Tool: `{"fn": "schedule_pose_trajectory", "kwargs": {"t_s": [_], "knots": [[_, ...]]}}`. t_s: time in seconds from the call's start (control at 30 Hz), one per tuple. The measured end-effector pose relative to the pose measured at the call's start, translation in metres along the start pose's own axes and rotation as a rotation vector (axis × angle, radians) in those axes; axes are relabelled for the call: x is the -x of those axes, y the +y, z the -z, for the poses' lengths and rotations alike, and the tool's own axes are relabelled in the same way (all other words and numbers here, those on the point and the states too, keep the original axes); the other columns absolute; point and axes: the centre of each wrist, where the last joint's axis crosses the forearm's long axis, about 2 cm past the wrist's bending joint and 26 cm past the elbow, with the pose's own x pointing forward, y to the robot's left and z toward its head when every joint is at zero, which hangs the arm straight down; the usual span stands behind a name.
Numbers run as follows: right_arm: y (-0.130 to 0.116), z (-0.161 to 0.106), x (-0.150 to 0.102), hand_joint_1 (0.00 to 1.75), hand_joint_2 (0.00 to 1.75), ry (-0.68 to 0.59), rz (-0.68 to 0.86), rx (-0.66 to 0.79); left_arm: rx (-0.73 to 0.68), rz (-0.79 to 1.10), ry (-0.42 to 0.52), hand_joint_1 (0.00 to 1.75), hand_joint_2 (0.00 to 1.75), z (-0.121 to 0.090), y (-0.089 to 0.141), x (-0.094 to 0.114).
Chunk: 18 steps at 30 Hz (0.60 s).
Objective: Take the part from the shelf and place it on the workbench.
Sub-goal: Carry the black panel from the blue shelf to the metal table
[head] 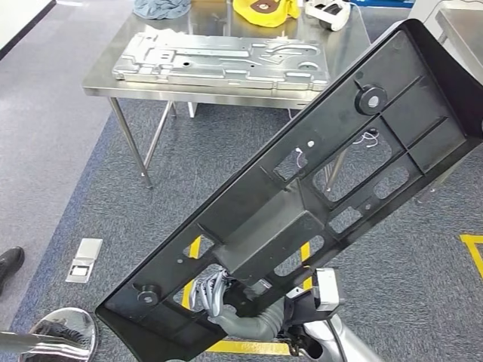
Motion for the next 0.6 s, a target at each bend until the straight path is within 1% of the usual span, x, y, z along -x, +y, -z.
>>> {"fn": "schedule_pose_trajectory", "kwargs": {"t_s": [0.17,0.6], "knots": [[0.004,-0.0018,0.0009,1.75,1.75,-0.009,-0.002,0.002,0.001,0.001,-0.011,0.0,1.75,0.0004,0.0001,-0.0023],[0.0006,0.0016,-0.0017,1.75,1.75,-0.018,-0.014,-0.005,-0.005,-0.012,-0.029,0.0,1.75,0.0003,0.0023,-0.0024]]}}
